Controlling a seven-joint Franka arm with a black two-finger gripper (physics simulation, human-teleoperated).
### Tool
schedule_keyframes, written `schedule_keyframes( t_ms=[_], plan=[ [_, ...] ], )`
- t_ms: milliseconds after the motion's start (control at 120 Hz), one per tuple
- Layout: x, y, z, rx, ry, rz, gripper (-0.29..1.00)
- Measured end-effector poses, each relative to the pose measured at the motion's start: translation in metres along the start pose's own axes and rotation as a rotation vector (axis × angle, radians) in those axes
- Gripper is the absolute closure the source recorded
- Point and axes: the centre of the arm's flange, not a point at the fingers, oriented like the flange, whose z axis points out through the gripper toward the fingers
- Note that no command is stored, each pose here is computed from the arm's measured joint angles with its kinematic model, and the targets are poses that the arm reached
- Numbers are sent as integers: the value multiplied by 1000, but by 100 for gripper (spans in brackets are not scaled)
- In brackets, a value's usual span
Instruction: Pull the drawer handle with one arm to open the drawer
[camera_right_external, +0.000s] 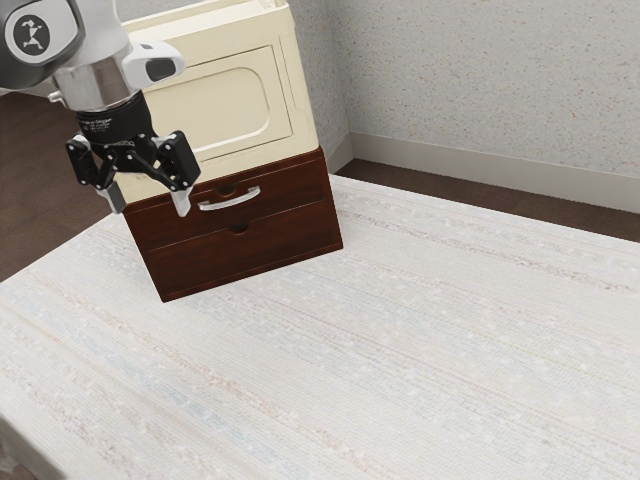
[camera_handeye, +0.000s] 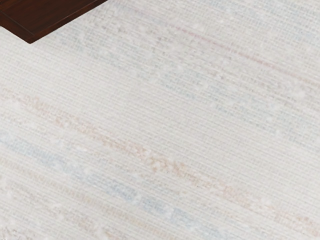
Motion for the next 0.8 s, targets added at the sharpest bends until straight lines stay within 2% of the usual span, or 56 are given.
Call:
schedule_keyframes(
  t_ms=[142, 242, 383, 500, 675, 725, 800],
  plan=[
    [-1, -1, -2, -1, 3, -11, 0],
    [-33, -4, -105, -36, 196, -13, 0],
    [-48, -4, -138, -42, 267, -15, 0],
    [-43, -21, -138, -37, 277, -56, 0],
    [-40, -15, -134, -59, 268, -49, 0],
    [-36, -12, -123, -55, 240, -46, 0],
    [-36, -2, -81, -52, 154, -20, 0]
  ],
)
